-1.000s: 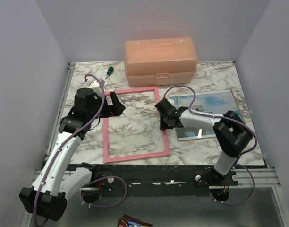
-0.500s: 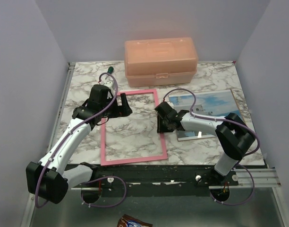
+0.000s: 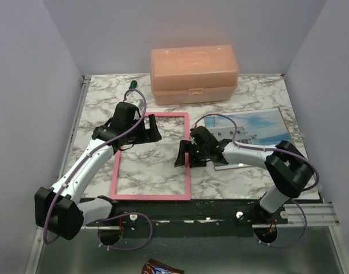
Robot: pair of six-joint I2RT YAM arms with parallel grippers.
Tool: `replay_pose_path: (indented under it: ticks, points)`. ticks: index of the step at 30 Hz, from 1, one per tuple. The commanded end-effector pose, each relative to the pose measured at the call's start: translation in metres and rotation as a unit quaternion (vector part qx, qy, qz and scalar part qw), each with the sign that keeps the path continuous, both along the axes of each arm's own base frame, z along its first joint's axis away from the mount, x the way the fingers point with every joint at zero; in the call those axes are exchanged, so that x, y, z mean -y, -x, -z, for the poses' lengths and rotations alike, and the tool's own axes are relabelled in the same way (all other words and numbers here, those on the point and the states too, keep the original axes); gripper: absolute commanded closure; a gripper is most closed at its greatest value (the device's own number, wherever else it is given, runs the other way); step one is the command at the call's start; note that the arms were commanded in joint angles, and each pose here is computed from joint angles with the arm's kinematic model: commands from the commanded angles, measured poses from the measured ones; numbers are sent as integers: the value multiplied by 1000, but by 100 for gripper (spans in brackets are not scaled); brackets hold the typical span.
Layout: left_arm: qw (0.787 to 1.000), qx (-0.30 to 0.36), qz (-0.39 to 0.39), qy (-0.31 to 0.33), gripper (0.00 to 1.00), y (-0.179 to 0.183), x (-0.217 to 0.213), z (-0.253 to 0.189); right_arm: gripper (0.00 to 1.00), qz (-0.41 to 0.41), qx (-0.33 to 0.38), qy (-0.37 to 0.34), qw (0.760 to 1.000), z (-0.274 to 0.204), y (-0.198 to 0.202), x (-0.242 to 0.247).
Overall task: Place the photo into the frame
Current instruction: Adjust the photo frame at the center of the board, then turn over the photo frame at the center of the board.
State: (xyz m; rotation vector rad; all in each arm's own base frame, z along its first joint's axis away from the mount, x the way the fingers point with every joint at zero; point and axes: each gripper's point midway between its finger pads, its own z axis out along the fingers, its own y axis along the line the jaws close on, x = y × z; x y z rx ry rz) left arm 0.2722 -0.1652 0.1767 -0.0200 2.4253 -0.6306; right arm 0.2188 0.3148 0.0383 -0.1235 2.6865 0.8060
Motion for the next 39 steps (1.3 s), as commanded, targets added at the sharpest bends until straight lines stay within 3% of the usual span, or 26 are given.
replay_pose_path:
  ticks: [1,7,16,25,39]
  points:
    - [1000,-11,-3,-4,2,-4,9,-1,14,-20,-16,-63,998,-20,15,-16]
    - [999,-37,11,-12,2,-1,30,7,5,9,11,-24,1000,-21,1,10]
    - [994,-89,52,-37,4,13,81,35,5,95,-13,-27,995,-19,-39,100]
    - [984,-139,72,-89,8,42,134,75,6,159,-15,-5,987,-24,-53,158]
    - [963,-186,79,-180,18,78,160,137,7,144,-10,-9,990,-32,-55,164]
